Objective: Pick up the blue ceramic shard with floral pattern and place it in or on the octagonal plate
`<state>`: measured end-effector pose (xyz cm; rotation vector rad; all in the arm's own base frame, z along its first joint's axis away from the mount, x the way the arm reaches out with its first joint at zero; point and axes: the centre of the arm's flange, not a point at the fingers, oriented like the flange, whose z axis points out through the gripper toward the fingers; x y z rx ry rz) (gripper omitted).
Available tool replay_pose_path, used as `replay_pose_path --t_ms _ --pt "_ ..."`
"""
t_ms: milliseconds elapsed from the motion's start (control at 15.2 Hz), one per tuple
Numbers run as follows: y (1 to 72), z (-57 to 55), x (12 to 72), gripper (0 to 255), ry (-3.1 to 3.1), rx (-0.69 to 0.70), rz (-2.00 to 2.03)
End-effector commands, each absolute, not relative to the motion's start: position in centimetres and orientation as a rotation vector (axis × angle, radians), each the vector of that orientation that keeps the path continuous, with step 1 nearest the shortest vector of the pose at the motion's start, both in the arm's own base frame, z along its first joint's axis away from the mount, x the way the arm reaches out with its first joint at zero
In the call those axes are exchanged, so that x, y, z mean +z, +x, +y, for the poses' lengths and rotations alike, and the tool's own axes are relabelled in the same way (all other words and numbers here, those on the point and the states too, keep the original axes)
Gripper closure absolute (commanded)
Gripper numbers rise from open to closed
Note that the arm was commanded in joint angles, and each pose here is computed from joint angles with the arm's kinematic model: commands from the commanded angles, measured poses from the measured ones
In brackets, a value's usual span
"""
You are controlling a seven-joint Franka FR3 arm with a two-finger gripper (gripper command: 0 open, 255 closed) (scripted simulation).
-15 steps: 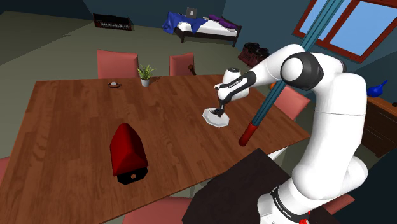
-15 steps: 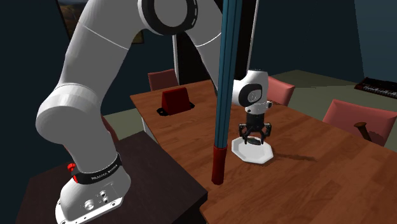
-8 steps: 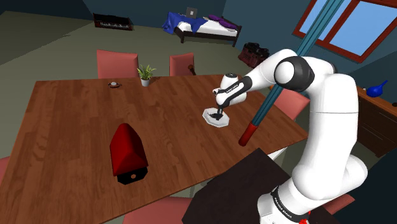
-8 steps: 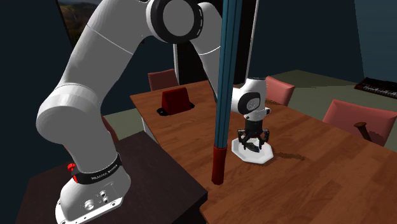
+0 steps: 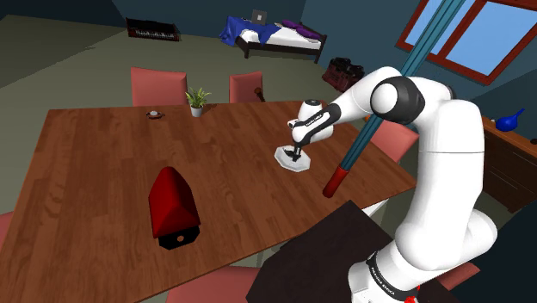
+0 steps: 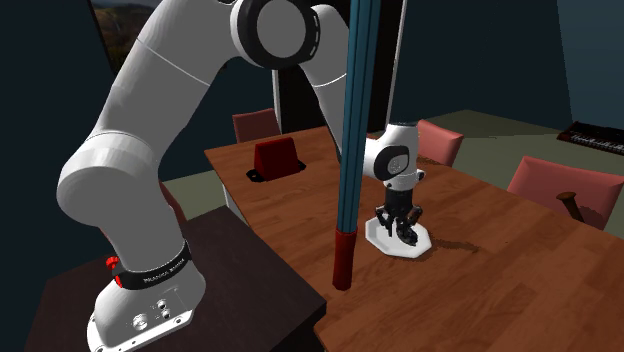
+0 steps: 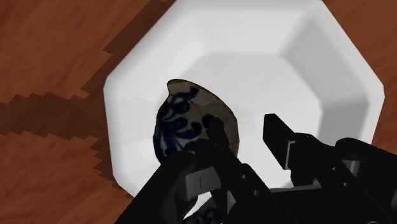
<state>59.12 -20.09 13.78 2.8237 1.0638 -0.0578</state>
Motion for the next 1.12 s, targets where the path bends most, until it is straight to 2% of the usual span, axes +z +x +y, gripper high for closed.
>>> replay_pose_path --t_ms 0,264,528,1056 --pt "59.0 -20.2 13.7 0 2.825 -0.06 1.062" --pt "59.1 -20.2 13.7 0 2.825 -0.06 1.062" --pt "59.1 -19.5 18.6 0 2.825 -0.06 1.062" --pt "59.1 -19.5 18.6 0 2.825 -0.06 1.062"
